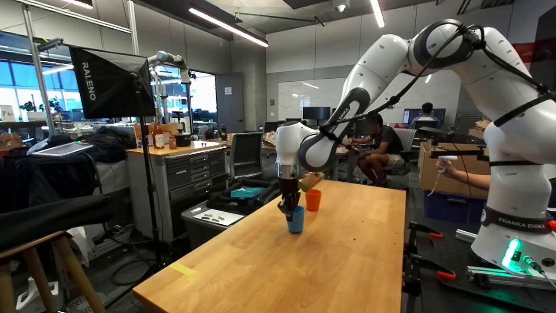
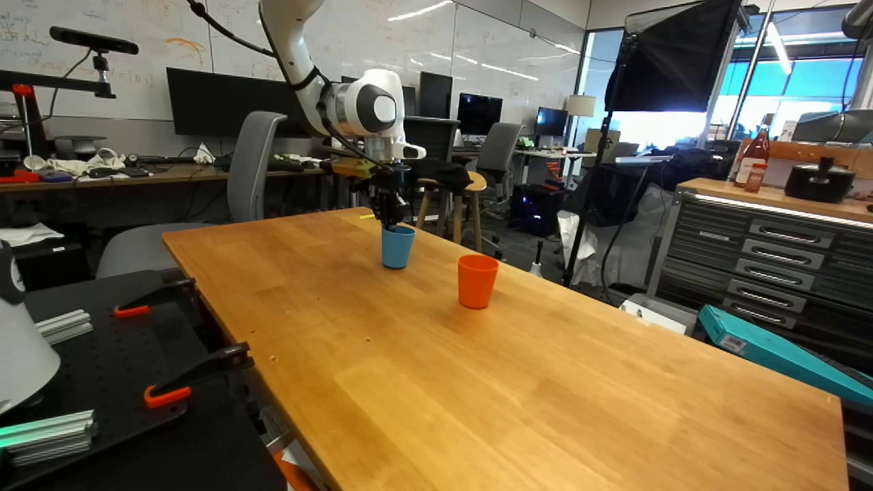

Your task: Put the blue cup inside the orange cup

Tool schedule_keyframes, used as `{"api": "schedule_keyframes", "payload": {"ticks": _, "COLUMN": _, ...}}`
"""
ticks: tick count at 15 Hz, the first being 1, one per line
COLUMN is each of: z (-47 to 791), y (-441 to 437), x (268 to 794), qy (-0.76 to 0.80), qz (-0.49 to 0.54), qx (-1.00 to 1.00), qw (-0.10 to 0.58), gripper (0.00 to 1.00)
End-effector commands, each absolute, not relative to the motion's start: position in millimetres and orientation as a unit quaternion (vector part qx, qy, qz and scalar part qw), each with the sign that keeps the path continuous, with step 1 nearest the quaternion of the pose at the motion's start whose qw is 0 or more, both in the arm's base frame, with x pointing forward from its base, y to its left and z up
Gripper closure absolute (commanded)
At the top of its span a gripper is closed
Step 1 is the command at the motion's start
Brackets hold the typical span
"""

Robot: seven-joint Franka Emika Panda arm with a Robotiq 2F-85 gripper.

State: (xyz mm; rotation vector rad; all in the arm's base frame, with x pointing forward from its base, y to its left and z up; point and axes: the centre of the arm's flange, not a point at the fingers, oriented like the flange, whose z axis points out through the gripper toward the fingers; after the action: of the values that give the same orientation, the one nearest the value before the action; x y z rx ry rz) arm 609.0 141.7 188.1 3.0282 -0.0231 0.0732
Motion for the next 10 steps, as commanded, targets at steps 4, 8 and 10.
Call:
{"api": "schedule_keyframes", "payload": {"ticks": 4, "z": 245, "y": 116, "x": 658, "qy": -0.035, "qz": 0.02, "qx": 0.997, "qw": 0.059, "gripper": 0.99}}
{"api": "schedule_keyframes", "payload": {"ticks": 8, "z": 294, "y": 80, "x": 686, "qy": -0.066, "qz": 0.047, "qx": 0.994, "qw": 0.079, "gripper": 0.99}}
{"api": "schedule_keyframes", "payload": {"ticks": 10, "z": 304, "y": 53, "x": 695, "qy": -0.09, "qz": 0.049, "qx": 0.991, "qw": 0.091, "gripper": 0.99}}
